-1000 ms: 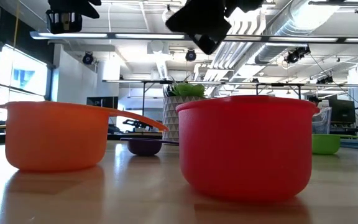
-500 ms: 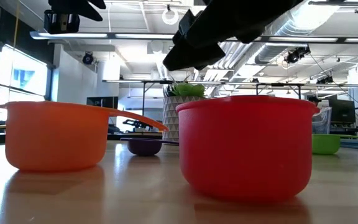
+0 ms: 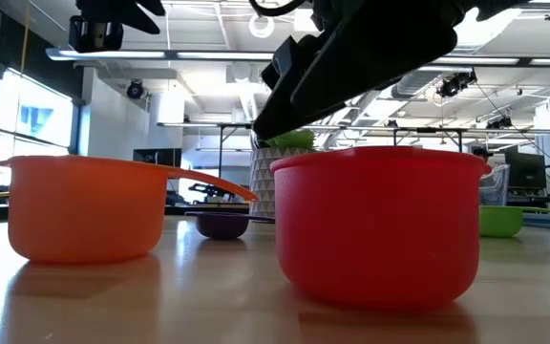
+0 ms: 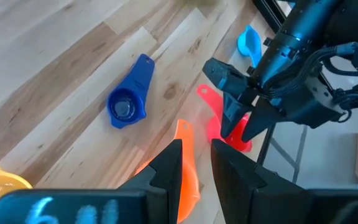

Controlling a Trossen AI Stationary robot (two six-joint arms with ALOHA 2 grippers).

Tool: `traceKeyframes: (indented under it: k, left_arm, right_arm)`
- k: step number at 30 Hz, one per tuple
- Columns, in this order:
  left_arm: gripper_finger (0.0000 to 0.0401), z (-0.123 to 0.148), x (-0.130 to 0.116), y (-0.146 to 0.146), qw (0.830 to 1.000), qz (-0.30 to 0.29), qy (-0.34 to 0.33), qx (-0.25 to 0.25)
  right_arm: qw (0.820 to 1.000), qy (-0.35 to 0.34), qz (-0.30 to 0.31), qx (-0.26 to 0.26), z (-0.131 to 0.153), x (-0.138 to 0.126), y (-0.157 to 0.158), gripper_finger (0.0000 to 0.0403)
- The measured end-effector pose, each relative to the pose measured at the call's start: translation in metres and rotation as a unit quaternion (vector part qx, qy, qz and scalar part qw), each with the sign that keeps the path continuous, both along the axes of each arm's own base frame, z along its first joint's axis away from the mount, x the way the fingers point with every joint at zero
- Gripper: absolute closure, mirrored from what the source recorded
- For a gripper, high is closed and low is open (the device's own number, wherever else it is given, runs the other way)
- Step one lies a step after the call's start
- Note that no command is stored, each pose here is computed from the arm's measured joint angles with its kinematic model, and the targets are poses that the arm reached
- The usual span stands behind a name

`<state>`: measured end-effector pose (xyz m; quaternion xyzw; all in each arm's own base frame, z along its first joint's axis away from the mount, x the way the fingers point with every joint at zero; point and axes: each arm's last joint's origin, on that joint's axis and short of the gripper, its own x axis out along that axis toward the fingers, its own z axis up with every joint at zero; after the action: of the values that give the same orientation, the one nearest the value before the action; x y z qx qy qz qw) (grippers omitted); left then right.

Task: Nest measuring cups in basket
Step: Stack the red measuring cup on top of the orange measuring cup

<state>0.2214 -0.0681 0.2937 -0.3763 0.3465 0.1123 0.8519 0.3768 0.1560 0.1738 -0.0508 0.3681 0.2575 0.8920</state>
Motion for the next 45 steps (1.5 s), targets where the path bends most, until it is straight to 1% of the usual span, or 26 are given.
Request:
traceKeyframes:
  k: [6,13,17,26,29,36,45]
  left_arm:
    - [0.0327,0.0,0.0,0.0,1.0,0.002,0.0,0.003]
    - [0.0327,0.0,0.0,0.0,1.0,0.002,-0.001,0.003]
    - [0.0327,0.0,0.0,0.0,1.0,0.002,-0.001,0.003]
    - [0.0327,0.0,0.0,0.0,1.0,0.001,0.0,0.003]
    - [0.0327,0.0,0.0,0.0,1.0,0.001,0.0,0.003]
    - [0.0327,0.0,0.0,0.0,1.0,0.001,0.0,0.004]
    - [0.0327,0.0,0.0,0.0,1.0,0.001,0.0,0.004]
  right_arm:
    - [1.0,0.019,0.001,-0.007,-0.013,0.001,0.001,0.0214]
    - [1.0,0.021,-0.006,-0.018,-0.015,0.001,0.0,0.0214]
    - [0.999,0.041,-0.004,-0.028,-0.022,0.0,-0.002,0.0214]
    - [0.998,0.052,-0.011,-0.025,-0.025,-0.001,-0.002,0.0216]
    - [0.998,0.059,-0.017,-0.022,-0.026,-0.001,-0.002,0.0235]
    - [0.997,0.069,-0.017,-0.022,-0.027,-0.003,-0.002,0.0305]
    - [0.992,0.102,-0.067,0.022,-0.027,-0.003,-0.001,0.039]
